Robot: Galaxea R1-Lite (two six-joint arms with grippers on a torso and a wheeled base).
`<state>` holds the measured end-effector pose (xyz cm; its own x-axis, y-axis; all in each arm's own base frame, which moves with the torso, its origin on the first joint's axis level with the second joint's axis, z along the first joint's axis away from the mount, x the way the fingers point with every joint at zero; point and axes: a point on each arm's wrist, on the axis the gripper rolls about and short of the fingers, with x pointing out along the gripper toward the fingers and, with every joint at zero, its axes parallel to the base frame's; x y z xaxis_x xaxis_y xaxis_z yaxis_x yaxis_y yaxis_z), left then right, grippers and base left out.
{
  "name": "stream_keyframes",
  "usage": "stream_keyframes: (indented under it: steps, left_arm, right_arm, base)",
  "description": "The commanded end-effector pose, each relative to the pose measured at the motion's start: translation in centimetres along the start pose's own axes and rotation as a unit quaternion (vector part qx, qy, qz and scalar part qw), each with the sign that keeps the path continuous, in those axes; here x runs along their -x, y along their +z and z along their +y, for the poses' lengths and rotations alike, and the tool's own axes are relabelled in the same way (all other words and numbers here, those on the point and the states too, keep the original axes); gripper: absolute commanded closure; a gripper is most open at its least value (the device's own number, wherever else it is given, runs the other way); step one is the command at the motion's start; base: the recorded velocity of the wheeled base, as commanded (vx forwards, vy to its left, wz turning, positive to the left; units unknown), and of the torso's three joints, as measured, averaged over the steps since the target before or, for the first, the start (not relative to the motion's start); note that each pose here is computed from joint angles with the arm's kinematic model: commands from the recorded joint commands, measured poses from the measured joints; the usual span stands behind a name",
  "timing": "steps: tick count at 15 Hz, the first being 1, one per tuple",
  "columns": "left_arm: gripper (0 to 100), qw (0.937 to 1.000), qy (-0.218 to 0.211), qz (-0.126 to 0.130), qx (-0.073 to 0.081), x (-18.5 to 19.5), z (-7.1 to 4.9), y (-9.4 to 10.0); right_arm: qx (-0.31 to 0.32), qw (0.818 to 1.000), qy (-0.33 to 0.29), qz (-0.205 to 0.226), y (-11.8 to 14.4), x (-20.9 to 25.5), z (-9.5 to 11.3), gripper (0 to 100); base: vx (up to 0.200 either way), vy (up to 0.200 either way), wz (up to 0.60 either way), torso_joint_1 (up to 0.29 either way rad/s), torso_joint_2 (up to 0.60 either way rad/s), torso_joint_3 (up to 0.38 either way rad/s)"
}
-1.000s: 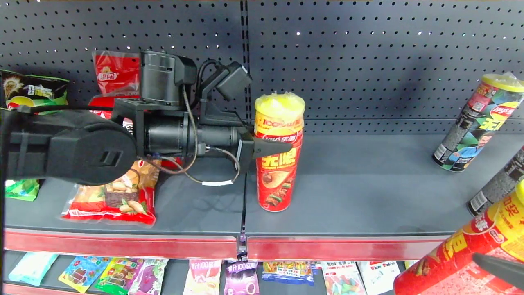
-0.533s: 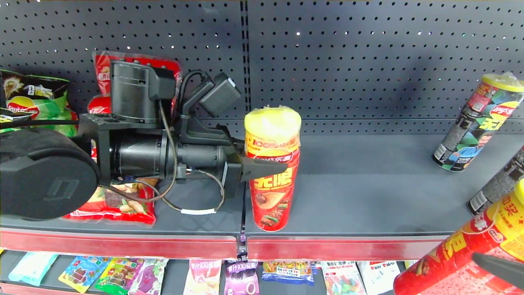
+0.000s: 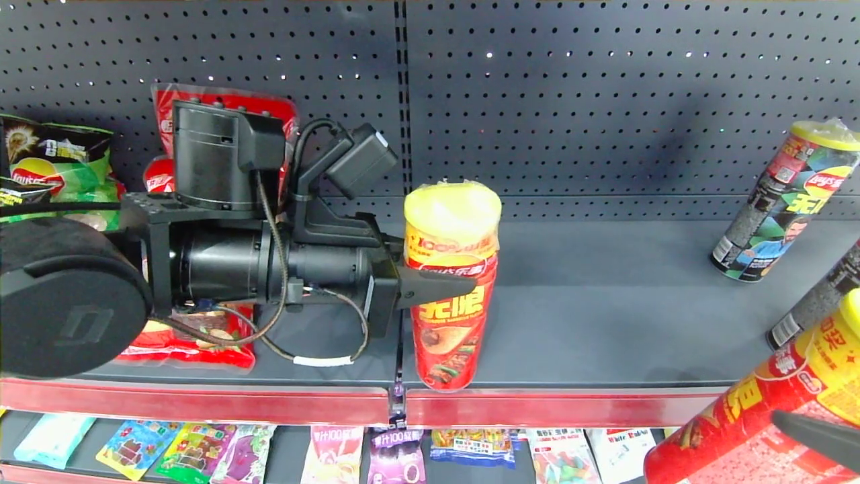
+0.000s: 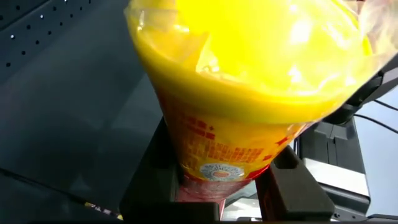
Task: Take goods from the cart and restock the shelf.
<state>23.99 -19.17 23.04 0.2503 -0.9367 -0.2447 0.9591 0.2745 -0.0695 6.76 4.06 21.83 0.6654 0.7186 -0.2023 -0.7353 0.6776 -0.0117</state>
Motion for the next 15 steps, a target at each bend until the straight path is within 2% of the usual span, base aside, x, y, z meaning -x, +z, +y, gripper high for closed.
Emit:
stream_keyframes:
  steps: [1,3,4,6,7,10,13,15]
  left_arm:
    - [100,1.0000,-0.001,0.002,0.002,0.1,-0.1,-0.2]
    - [100,1.0000,-0.001,0.007,0.004,0.0,-0.2,-0.5]
    - [0,1.0000,-0.001,0.006,0.005,0.1,-0.2,-0.5]
    - [0,1.0000,0.005,0.006,0.003,0.2,-0.3,-0.6]
    - [0,0.9999,0.015,0.007,0.004,0.9,-0.7,-0.6]
    - [0,0.9988,0.040,0.024,0.013,1.9,-1.3,-2.1]
    - [0,0.9987,0.045,0.021,0.014,3.1,-1.9,-2.2]
    - [0,0.9976,0.062,0.022,0.021,4.7,-2.1,-2.9]
  right_arm:
    - [-0.002,1.000,0.001,0.005,0.0,-0.3,-0.1,100]
    - [-0.001,1.000,0.001,0.004,0.9,-0.8,-0.4,100]
    - [-0.002,1.000,0.001,0.005,1.2,-1.2,-0.6,100]
    - [-0.001,1.000,0.002,0.005,3.3,-2.8,-1.4,100]
    - [0.001,1.000,0.004,0.000,4.5,-3.5,-1.8,100]
    - [0.003,1.000,0.006,0.000,7.5,-7.1,-3.5,100]
    - [0.010,1.000,0.004,0.004,9.4,-10.4,-5.0,100]
    - [0.017,1.000,0.004,0.007,10.7,-14.2,-6.6,100]
  base:
    - [0.000,0.000,0.00,0.000,0.00,0.000]
    - [0.000,0.000,0.00,0.000,0.00,0.000]
    - [0.000,0.000,0.00,0.000,0.00,0.000]
    - [0.000,0.000,0.00,0.000,0.00,0.000]
    - [0.000,0.000,0.00,0.000,0.00,0.000]
    - [0.000,0.000,0.00,0.000,0.00,0.000]
    - [0.000,0.000,0.00,0.000,0.00,0.000]
    - [0.000,0.000,0.00,0.000,0.00,0.000]
